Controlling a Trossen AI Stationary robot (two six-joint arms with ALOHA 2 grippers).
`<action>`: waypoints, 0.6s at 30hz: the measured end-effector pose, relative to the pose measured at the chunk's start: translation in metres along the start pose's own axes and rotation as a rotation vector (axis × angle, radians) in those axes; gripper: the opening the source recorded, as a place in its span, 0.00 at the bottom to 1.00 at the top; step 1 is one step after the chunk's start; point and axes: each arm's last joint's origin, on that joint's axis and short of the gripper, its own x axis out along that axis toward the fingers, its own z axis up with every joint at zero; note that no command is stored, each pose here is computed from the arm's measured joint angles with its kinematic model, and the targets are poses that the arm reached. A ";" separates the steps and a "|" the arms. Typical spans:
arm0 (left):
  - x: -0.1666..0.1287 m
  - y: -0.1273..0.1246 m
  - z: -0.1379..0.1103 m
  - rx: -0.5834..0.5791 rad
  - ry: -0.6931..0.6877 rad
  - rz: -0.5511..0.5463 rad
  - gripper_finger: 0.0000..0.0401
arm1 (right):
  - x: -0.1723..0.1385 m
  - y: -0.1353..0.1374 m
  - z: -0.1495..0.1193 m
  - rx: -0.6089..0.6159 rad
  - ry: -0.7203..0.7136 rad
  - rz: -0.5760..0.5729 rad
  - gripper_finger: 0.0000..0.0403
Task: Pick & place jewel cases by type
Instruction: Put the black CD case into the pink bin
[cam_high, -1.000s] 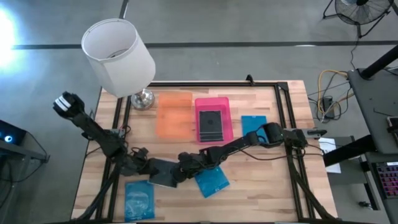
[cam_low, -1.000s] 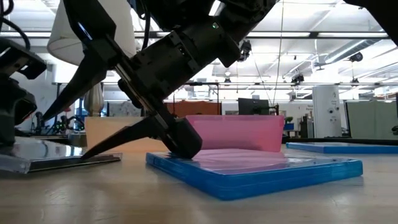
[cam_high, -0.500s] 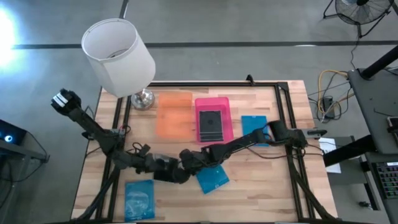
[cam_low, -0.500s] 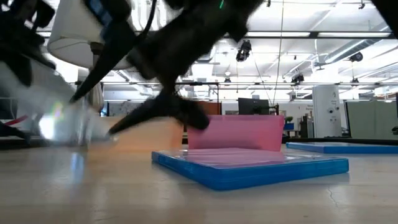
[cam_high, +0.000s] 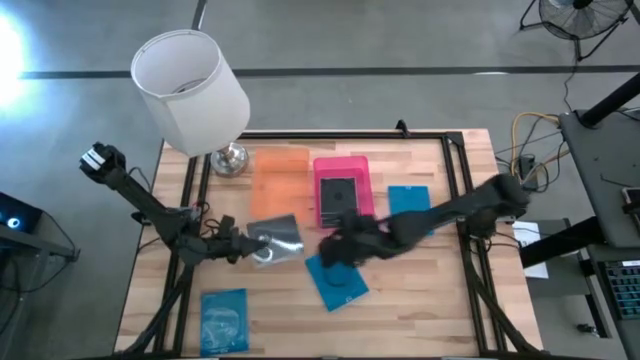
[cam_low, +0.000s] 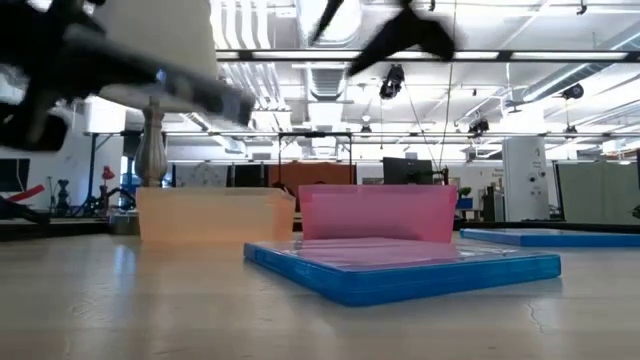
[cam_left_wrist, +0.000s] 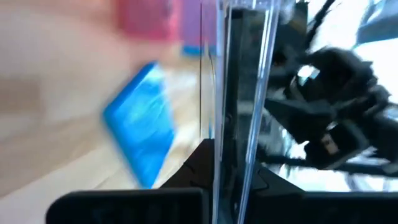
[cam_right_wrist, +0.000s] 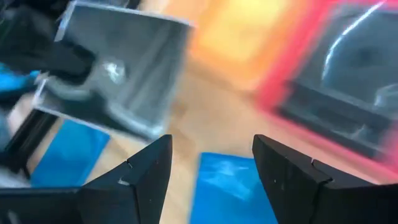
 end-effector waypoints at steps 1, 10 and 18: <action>0.001 -0.007 0.001 0.010 -0.043 -0.021 0.00 | -0.015 -0.007 0.000 0.027 -0.046 -0.026 0.54; 0.050 -0.072 0.038 0.330 0.102 0.035 0.00 | -0.062 -0.068 -0.014 0.144 -0.033 -0.047 0.54; 0.109 -0.125 0.130 0.604 0.425 0.175 0.00 | -0.084 -0.098 -0.031 0.146 0.030 -0.007 0.54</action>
